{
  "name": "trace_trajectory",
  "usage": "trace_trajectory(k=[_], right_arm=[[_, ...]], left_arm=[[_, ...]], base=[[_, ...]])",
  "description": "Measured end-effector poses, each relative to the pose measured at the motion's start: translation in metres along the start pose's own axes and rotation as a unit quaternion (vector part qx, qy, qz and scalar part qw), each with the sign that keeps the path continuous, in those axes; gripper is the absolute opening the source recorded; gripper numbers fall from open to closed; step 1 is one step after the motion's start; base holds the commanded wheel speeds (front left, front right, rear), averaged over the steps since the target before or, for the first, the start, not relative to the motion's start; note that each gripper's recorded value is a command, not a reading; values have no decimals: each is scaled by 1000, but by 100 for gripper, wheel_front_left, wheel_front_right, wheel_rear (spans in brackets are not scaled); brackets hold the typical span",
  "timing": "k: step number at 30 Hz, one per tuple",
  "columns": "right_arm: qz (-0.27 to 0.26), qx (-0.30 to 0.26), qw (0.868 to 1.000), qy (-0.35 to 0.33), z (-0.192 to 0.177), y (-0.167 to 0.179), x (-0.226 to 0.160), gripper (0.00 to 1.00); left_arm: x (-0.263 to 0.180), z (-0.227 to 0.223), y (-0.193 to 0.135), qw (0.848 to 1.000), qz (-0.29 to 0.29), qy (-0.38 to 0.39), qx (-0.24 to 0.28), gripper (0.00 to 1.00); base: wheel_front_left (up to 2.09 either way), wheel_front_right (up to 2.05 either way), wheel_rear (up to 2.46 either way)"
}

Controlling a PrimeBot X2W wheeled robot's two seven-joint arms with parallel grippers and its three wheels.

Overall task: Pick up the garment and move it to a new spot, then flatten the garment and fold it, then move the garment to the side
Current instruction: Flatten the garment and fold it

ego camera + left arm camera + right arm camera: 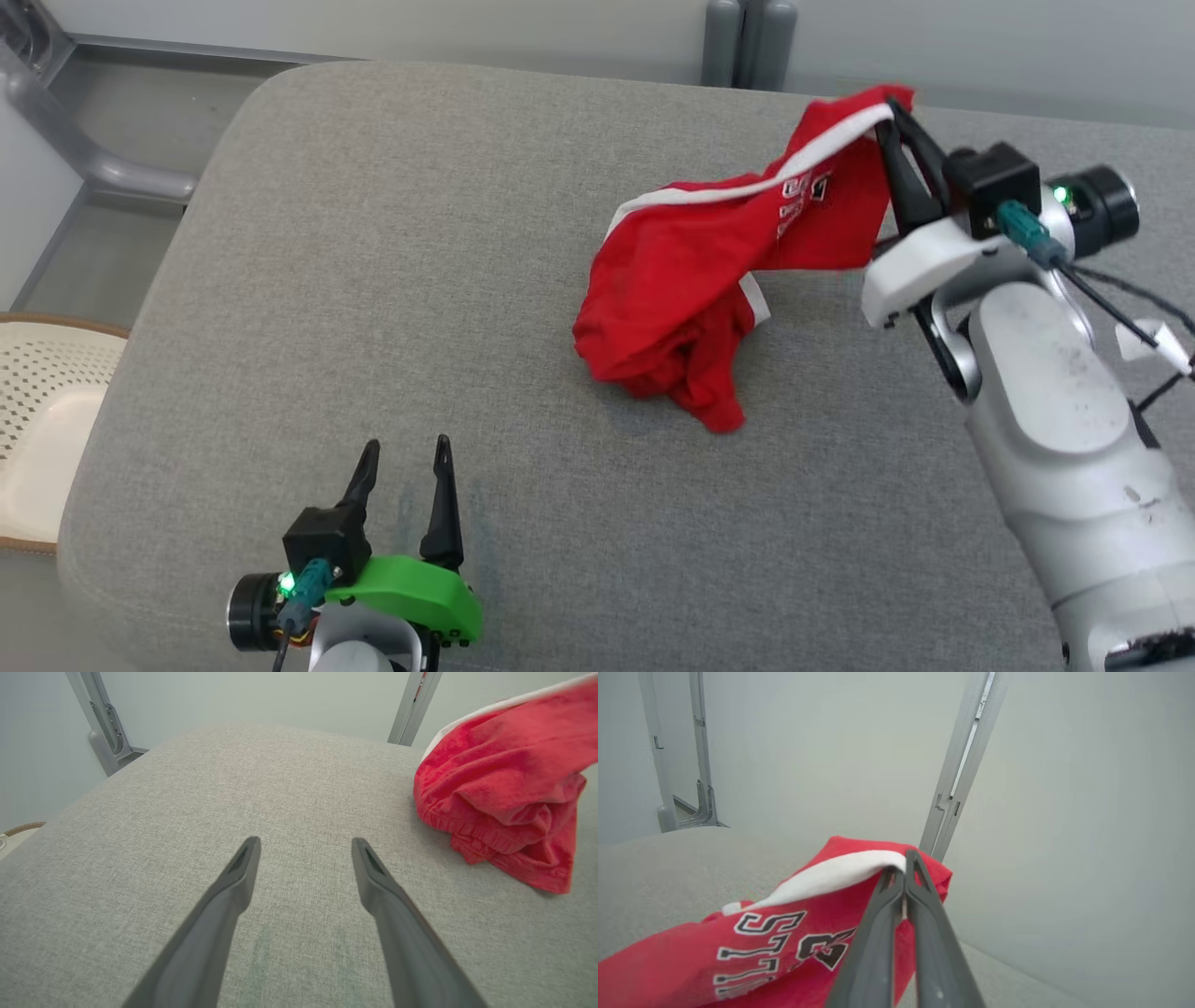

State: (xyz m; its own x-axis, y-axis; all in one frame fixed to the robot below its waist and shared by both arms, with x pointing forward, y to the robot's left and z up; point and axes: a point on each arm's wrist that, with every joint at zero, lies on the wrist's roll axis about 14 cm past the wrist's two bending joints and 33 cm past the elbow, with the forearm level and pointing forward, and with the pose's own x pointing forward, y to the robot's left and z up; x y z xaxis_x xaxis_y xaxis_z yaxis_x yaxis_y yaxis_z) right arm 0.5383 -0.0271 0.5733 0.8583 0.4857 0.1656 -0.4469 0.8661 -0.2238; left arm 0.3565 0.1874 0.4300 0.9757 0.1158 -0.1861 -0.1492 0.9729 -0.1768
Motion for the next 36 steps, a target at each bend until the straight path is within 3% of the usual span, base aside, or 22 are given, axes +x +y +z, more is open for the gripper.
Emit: trace_trajectory(k=[9, 13, 16, 19, 22, 30, 36], right_arm=[[52, -72, 992, -92, 87, 19, 65, 0], [82, -98, 980, -152, 139, 43, 88, 0], [102, -96, 971, -195, 172, 64, 95, 0], [116, -77, 967, -212, 178, 77, 93, 0], [119, -52, 975, -180, 145, 78, 83, 0], [51, 9, 998, -28, 17, 26, 17, 0], [-44, 15, 995, 83, -59, -37, -61, 0]], left_arm=[[-11, -3, -5, 1000, -4, 7, -14, 100], [-16, -1, -1, 1000, 4, 4, -18, 100], [-21, -3, 7, 1000, 18, 7, -18, 100], [-22, -4, 15, 999, 34, 8, -17, 100], [-22, -7, 18, 999, 38, 13, -13, 100], [-9, -12, 1, 1000, 3, 20, 2, 100], [2, -14, -29, 998, -49, 23, 13, 100]], base=[[0, 0, 0], [0, 0, 0], [0, 0, 0], [0, 0, 0], [0, 0, 0], [0, 0, 0], [0, 0, 0]])
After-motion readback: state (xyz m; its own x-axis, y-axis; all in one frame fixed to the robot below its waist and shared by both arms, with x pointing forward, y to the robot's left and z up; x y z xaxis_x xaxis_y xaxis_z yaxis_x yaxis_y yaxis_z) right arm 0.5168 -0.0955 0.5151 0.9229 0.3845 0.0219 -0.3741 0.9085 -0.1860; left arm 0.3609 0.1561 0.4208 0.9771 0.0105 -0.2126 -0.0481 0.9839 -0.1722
